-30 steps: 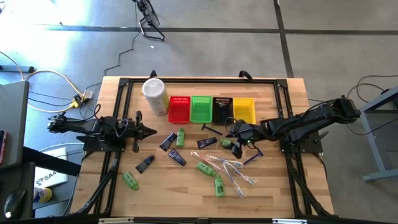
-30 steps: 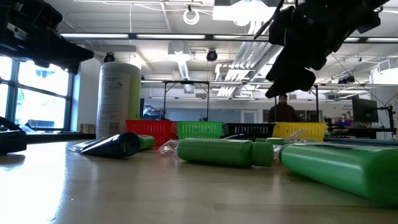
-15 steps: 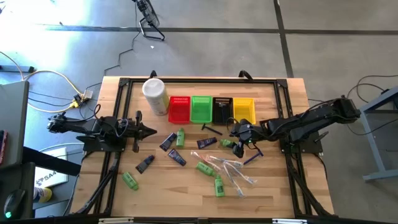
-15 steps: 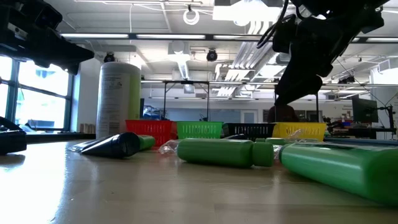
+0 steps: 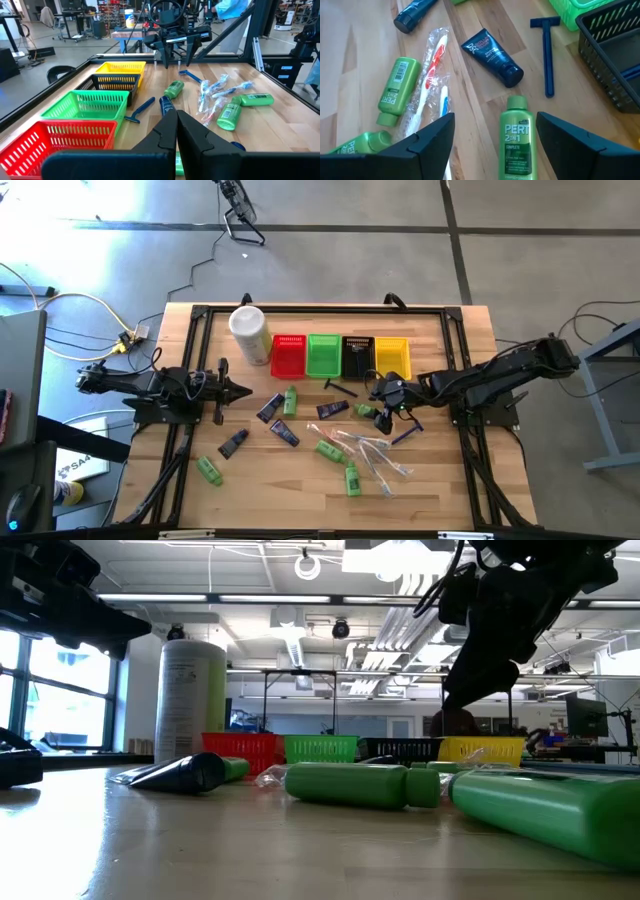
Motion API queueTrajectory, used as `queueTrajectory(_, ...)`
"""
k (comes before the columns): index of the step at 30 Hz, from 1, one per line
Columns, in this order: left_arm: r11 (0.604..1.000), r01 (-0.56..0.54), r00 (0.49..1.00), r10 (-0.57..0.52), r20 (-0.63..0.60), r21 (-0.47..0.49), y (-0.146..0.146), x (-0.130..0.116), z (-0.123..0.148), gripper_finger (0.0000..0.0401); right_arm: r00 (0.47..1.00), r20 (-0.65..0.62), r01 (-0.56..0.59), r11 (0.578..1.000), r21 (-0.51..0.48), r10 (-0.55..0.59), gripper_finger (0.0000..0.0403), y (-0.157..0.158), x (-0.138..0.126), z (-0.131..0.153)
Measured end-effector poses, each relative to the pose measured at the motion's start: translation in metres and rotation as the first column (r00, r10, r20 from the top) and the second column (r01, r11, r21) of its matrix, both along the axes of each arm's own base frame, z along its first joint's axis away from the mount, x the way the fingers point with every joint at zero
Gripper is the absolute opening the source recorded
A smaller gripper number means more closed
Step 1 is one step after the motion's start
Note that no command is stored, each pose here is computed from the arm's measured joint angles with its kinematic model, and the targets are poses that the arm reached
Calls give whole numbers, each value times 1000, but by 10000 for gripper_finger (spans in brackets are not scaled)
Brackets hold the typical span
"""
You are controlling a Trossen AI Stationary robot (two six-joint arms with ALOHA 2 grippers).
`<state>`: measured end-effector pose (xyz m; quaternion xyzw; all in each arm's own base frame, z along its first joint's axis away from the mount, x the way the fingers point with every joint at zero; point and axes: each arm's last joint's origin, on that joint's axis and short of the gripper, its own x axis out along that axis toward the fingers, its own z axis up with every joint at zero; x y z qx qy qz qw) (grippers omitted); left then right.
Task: Pick & Place Travel size toiletries
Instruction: Put the green shampoo into the yellow bin
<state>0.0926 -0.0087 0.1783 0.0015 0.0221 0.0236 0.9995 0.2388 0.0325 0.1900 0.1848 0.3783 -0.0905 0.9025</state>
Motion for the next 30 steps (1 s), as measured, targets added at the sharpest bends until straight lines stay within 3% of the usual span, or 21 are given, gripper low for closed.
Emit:
queueTrajectory(12, 1000, 0, 1000, 0, 0, 0, 0, 0, 0, 7, 1000, -11, 3, 1000, -17, -3, 270, 0, -1, -1)
queueTrajectory(18, 1000, 1, 1000, -1, 0, 0, 0, 0, 0, 7, 997, -71, 17, 998, -68, -21, 270, -2, -3, -8)
queueTrajectory(30, 1000, 4, 1000, -4, -1, 0, 0, 0, 0, 7, 983, -183, 12, 997, -79, -26, 270, 0, 6, -34)
